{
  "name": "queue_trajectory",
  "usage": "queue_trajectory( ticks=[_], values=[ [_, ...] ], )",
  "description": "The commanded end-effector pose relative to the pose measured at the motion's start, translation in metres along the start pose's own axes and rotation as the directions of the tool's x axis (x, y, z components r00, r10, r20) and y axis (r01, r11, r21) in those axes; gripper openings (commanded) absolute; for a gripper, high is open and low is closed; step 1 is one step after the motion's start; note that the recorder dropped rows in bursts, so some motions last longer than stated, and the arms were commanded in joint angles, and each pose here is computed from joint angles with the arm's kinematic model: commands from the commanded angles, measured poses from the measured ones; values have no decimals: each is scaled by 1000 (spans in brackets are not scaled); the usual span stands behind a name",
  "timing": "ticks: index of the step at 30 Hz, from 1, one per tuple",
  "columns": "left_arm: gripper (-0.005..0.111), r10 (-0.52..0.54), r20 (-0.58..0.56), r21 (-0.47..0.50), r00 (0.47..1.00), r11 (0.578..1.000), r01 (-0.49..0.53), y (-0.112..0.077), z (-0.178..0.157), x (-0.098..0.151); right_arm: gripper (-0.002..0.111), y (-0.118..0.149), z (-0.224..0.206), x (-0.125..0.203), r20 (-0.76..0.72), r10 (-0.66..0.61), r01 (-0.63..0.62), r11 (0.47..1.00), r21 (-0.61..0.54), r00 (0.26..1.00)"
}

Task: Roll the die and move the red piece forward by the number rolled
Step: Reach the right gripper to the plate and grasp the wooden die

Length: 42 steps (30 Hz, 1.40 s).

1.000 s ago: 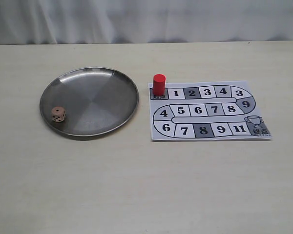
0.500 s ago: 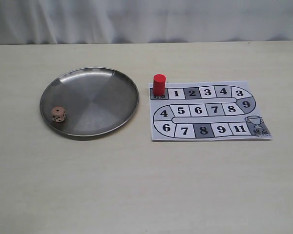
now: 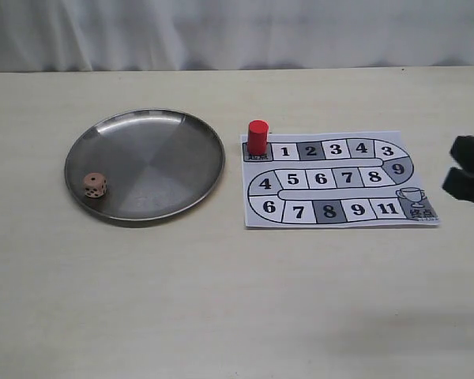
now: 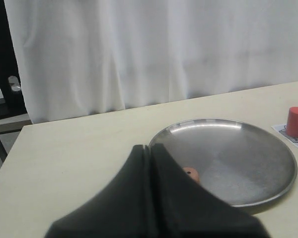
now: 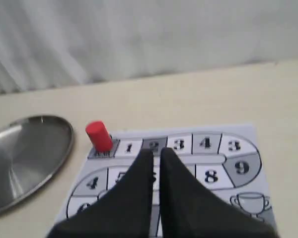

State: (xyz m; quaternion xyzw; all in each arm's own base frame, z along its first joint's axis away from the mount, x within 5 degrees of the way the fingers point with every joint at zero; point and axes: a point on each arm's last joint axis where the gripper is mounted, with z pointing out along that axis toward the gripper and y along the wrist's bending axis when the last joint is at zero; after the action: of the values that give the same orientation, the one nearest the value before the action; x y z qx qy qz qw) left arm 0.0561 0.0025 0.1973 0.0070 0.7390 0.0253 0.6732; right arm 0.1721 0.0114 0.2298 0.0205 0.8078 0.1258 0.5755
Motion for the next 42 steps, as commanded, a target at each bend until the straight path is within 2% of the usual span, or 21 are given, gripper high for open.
queue_trajectory(
  ticks=[1,4,8,9,11,13,14,16,17,21,24,25,26,28,30,32,36,38,42],
  values=[
    [0,-1,8,3,1000,1000,1,0,0,0,4,-10,45,5,-171,8,-6,1000,10,985],
    [0,-1,8,3,1000,1000,1,0,0,0,4,-20,75,-3,-223,-37,48,998,46,974],
    [0,-1,8,3,1000,1000,1,0,0,0,4,-43,118,-37,-297,-29,104,965,241,955],
    [0,-1,8,3,1000,1000,1,0,0,0,4,-44,126,-45,-321,1,99,950,296,947],
    [0,-1,8,3,1000,1000,1,0,0,0,4,-31,141,-57,-384,-27,160,934,319,923],
    [0,-1,8,3,1000,1000,1,0,0,0,4,-1,157,-59,-438,-115,236,944,233,892],
    [0,-1,8,3,1000,1000,1,0,0,0,4,23,168,-57,-453,-189,282,948,146,871],
    [0,-1,8,3,1000,1000,1,0,0,0,4,57,182,-51,-477,-255,310,950,39,841],
    [0,-1,8,3,1000,1000,1,0,0,0,4,83,189,-51,-480,-303,329,944,-33,823],
    [0,-1,8,3,1000,1000,1,0,0,0,4,148,211,-44,-540,-435,358,900,-247,721],
    [0,-1,8,3,1000,1000,1,0,0,0,4,186,226,-36,-568,-471,256,872,-418,675],
    [0,-1,8,3,1000,1000,1,0,0,0,4,208,236,-27,-559,-503,191,831,-522,659],
    [0,-1,8,3,1000,1000,1,0,0,0,4,220,244,-17,-554,-513,165,813,-558,656],
    [0,-1,8,3,1000,1000,1,0,0,0,8,246,258,2,-523,-539,173,787,-592,660],
    [0,-1,8,3,1000,1000,1,0,0,0,25,268,270,24,-507,-544,173,777,-606,668],
    [0,-1,8,3,1000,1000,1,0,0,0,49,289,278,43,-480,-562,181,756,-630,674],
    [0,-1,8,3,1000,1000,1,0,0,0,73,312,293,65,-375,-633,257,680,-686,677],
    [0,-1,8,3,1000,1000,1,0,0,0,76,316,302,74,-356,-639,268,671,-691,682],
    [0,-1,8,3,1000,1000,1,0,0,0,76,317,316,92,-354,-643,272,668,-692,679]
  ],
)
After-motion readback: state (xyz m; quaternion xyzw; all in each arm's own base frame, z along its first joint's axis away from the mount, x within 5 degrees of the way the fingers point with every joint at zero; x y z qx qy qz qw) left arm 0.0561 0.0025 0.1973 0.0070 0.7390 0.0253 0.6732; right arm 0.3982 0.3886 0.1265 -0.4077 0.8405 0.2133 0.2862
